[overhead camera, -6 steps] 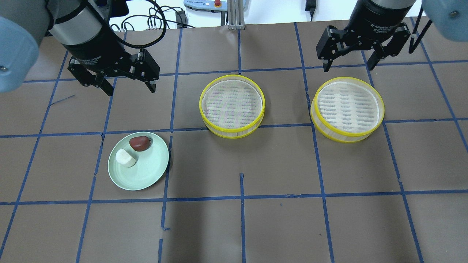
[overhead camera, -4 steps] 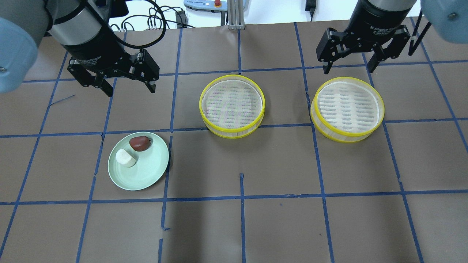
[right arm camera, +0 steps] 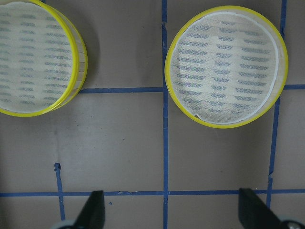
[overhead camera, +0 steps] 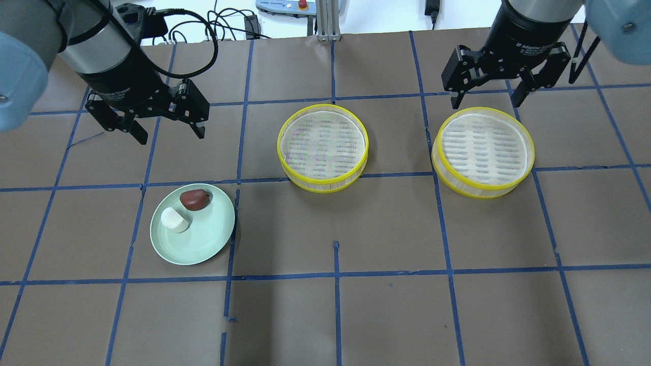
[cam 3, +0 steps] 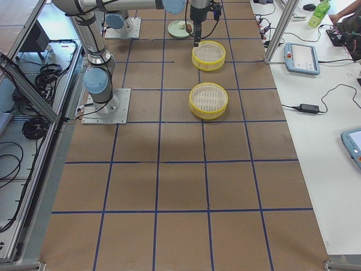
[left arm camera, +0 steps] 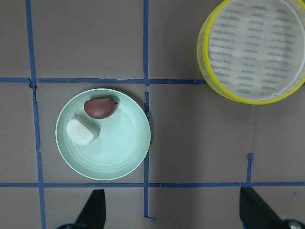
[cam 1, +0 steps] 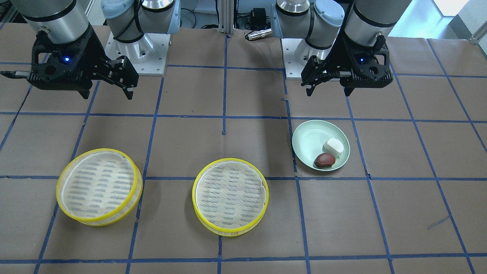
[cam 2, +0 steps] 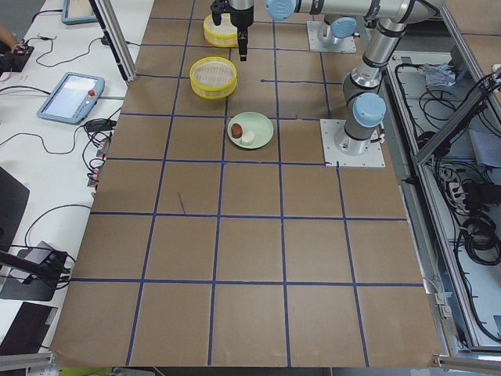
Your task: Stack buns with steamer
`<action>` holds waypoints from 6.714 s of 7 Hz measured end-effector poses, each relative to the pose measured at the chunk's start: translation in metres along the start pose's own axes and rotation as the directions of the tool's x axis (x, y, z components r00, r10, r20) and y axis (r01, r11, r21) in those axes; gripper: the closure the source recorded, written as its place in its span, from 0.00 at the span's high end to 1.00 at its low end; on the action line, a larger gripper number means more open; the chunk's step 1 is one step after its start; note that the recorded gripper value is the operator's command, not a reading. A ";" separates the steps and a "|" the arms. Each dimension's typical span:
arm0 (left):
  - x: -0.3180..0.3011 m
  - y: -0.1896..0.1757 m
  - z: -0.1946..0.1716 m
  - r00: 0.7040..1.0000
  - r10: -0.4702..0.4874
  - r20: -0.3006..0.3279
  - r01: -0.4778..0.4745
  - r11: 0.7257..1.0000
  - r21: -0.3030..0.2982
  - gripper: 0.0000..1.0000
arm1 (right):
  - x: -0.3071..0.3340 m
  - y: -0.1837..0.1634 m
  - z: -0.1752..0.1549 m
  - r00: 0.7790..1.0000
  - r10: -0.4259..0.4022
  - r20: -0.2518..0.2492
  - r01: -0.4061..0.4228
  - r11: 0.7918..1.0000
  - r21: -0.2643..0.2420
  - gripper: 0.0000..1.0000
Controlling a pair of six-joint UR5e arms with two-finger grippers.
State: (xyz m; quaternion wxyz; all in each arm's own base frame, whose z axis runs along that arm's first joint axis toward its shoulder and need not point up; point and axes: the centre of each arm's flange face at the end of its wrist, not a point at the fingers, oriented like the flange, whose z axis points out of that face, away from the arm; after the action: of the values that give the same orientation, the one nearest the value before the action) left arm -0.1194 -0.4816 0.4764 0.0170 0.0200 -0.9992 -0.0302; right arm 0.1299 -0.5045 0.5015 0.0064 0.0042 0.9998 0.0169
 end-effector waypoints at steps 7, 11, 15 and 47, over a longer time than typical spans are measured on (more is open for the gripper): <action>-0.042 -0.050 0.260 0.988 0.119 0.096 -0.104 0.984 -0.147 0.98 | 0.081 -0.087 0.097 0.998 0.058 -0.035 -0.059 0.998 -0.025 0.99; -0.049 -0.053 0.277 0.975 0.160 0.155 -0.133 0.976 -0.175 0.85 | 0.153 -0.108 0.166 0.998 0.061 -0.035 -0.063 0.996 -0.056 0.99; -0.053 -0.062 0.276 0.965 0.178 0.193 -0.153 0.979 -0.136 0.73 | 0.179 -0.105 0.211 0.995 0.042 -0.090 -0.047 0.998 -0.049 1.00; -0.074 -0.032 0.222 1.000 -0.001 0.008 0.002 0.996 -0.086 0.93 | -0.129 -0.082 0.202 0.930 0.368 0.025 -0.368 0.929 0.039 0.08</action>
State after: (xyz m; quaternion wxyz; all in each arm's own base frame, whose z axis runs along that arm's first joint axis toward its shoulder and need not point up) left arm -0.0518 -0.4975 0.2502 0.0139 0.0197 -0.9970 -0.0734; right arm 0.2603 -0.5806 0.2983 0.0119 0.1917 0.9814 -0.0038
